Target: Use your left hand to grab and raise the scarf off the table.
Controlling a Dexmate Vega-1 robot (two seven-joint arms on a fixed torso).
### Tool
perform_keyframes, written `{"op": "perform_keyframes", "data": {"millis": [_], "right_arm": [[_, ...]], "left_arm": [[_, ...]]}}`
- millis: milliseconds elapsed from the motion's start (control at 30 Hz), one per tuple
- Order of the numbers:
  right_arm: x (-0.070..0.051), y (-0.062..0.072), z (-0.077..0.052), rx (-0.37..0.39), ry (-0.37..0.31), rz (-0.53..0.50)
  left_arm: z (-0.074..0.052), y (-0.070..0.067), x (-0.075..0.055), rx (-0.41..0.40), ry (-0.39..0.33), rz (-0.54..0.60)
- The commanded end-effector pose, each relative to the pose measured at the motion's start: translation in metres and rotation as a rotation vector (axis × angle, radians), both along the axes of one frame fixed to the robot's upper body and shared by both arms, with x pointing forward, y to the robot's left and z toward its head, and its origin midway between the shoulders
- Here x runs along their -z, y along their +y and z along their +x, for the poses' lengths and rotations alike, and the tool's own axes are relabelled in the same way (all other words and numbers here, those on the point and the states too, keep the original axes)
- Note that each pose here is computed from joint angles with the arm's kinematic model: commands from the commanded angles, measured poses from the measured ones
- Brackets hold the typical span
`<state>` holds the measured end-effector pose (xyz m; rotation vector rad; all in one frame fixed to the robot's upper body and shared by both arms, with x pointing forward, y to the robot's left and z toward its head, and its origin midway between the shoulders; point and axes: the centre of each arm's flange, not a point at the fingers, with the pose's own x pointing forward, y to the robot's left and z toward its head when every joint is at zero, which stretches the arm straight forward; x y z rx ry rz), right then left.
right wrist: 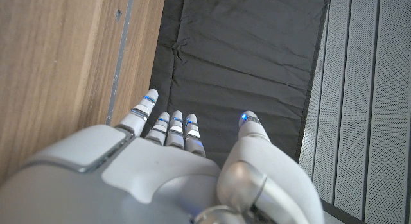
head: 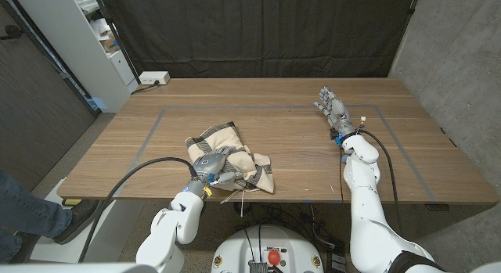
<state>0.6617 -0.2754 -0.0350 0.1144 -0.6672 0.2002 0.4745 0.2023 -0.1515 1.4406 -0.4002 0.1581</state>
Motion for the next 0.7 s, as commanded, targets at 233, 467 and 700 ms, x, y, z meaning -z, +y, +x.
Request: {"op": "perform_keyframes", "data": {"millis": [233, 467, 700], "right_arm": [[-0.002, -0.001, -0.001, 0.0, -0.01, 0.002], [-0.005, -0.001, -0.006, -0.002, -0.026, -0.005], [-0.009, -0.001, -0.011, -0.004, -0.041, -0.007]], "left_arm": [[0.009, -0.003, 0.0, -0.026, 0.061, 0.002], [0.008, -0.004, 0.0, -0.029, 0.055, -0.003], [0.006, -0.005, 0.001, -0.028, 0.038, -0.011]]}}
